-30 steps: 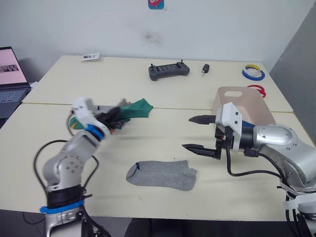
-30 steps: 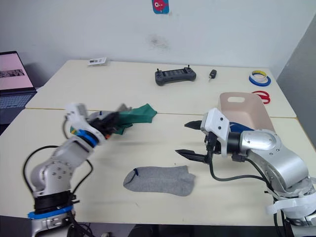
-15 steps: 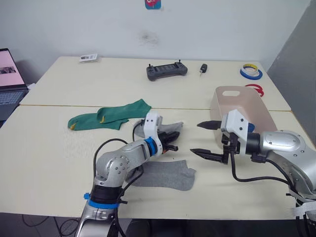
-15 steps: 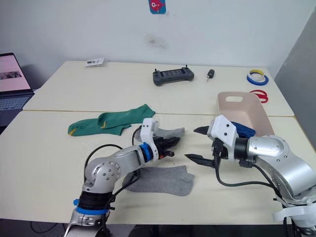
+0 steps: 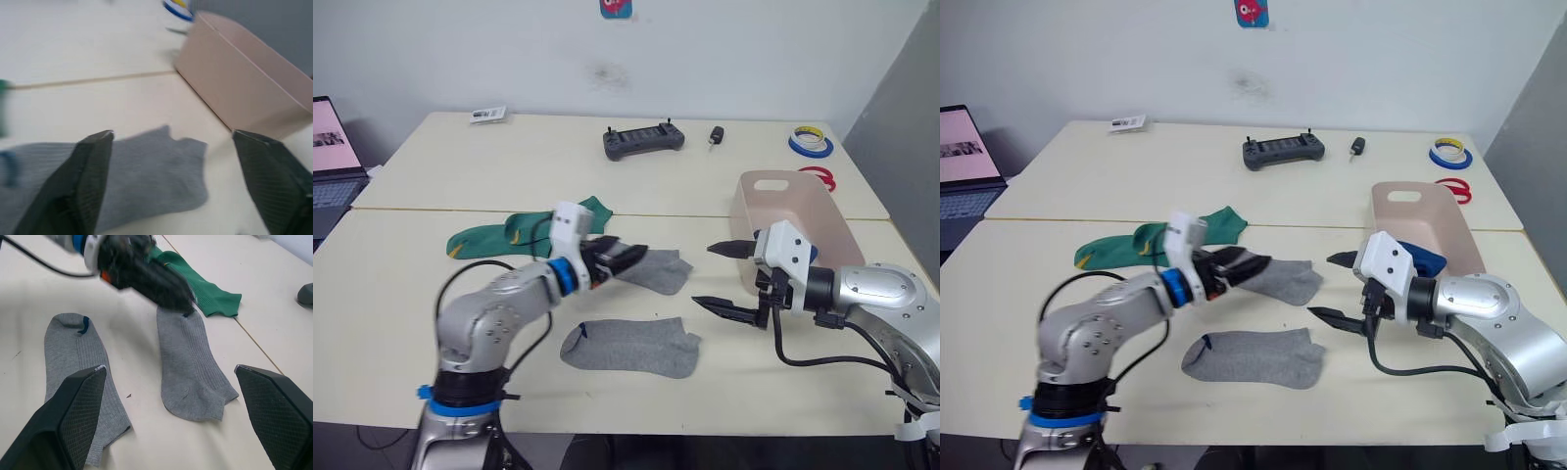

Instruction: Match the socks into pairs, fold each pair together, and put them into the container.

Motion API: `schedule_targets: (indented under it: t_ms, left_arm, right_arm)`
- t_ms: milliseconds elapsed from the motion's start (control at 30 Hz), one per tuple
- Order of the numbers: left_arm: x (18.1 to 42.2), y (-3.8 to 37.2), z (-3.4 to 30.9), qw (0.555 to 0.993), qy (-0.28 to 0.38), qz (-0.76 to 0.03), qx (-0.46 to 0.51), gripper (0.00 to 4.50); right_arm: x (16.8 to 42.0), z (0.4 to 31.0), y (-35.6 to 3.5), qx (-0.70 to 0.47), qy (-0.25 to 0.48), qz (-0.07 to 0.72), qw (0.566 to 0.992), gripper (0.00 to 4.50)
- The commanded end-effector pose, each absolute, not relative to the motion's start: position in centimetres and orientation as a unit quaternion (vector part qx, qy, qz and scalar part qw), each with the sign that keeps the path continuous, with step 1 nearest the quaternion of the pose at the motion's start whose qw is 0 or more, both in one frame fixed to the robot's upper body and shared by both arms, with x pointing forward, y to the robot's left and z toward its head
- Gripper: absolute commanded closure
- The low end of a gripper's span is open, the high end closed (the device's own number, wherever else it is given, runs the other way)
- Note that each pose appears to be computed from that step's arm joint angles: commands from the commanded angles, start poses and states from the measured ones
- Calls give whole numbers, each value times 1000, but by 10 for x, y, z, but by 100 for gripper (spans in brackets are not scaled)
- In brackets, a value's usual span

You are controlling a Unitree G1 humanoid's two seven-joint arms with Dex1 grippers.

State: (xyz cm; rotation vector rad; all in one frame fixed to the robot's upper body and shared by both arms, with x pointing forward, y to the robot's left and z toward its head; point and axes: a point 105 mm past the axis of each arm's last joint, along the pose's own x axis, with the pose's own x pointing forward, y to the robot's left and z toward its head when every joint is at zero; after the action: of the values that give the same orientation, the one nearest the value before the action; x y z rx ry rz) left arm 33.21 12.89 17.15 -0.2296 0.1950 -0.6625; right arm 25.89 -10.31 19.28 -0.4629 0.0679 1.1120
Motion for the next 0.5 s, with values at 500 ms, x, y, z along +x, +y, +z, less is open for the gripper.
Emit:
schedule_targets:
  t_ms: [500]
  left_arm:
    - [389,173,124,944,191,-264,-55,63]
  right_arm:
    - [252,202,-94,-216,7,533,818,0]
